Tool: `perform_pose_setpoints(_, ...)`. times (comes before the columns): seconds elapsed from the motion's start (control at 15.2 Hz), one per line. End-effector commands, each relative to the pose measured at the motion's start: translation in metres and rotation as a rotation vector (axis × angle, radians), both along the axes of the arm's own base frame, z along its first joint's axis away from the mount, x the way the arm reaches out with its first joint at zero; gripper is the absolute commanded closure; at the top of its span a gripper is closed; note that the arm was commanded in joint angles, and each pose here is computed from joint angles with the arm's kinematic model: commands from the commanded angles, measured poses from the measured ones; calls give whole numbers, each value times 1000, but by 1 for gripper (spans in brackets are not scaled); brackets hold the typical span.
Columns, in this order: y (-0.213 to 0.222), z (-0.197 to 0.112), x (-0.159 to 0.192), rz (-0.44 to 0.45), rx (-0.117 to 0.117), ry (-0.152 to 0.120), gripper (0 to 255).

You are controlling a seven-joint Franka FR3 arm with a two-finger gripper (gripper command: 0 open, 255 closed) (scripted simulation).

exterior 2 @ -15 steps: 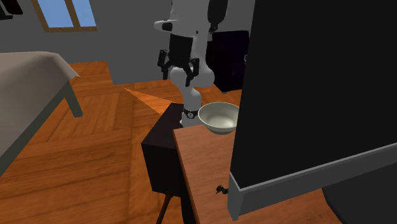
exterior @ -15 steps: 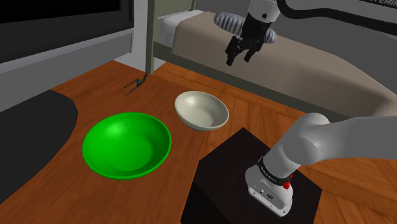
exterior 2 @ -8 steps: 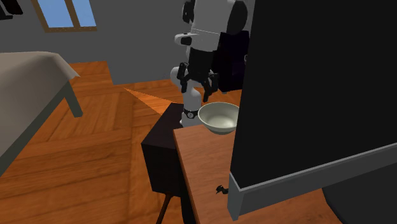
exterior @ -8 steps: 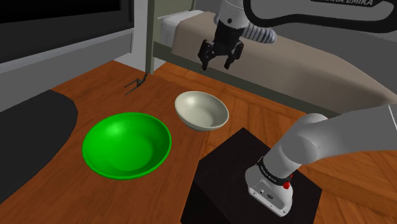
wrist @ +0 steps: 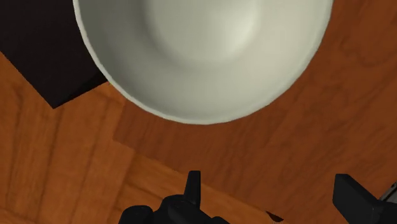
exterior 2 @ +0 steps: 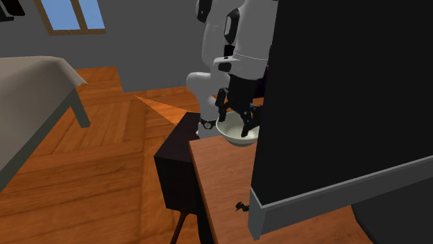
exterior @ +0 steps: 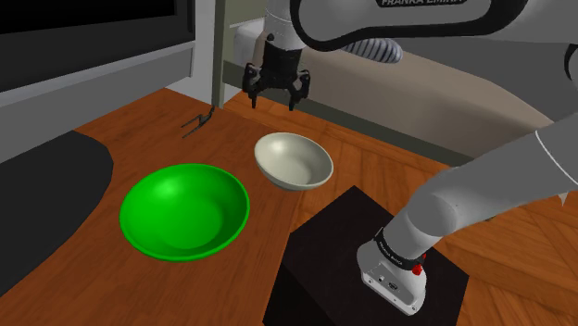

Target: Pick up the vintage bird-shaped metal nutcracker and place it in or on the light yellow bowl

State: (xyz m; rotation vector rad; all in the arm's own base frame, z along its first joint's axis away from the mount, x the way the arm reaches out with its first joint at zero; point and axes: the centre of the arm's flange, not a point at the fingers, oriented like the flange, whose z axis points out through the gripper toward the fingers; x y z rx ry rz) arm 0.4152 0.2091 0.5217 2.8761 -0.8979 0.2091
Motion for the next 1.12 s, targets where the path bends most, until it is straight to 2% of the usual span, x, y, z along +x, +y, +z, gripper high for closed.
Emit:
perform_pose_setpoints(0.0,20,-10,17,-64,10,-5,0)
perform_pose_setpoints(0.86,106,-64,157,-442,52,-32,0)
perform_pose_setpoints(1.06,105,-75,159,-445,53,-32,0)
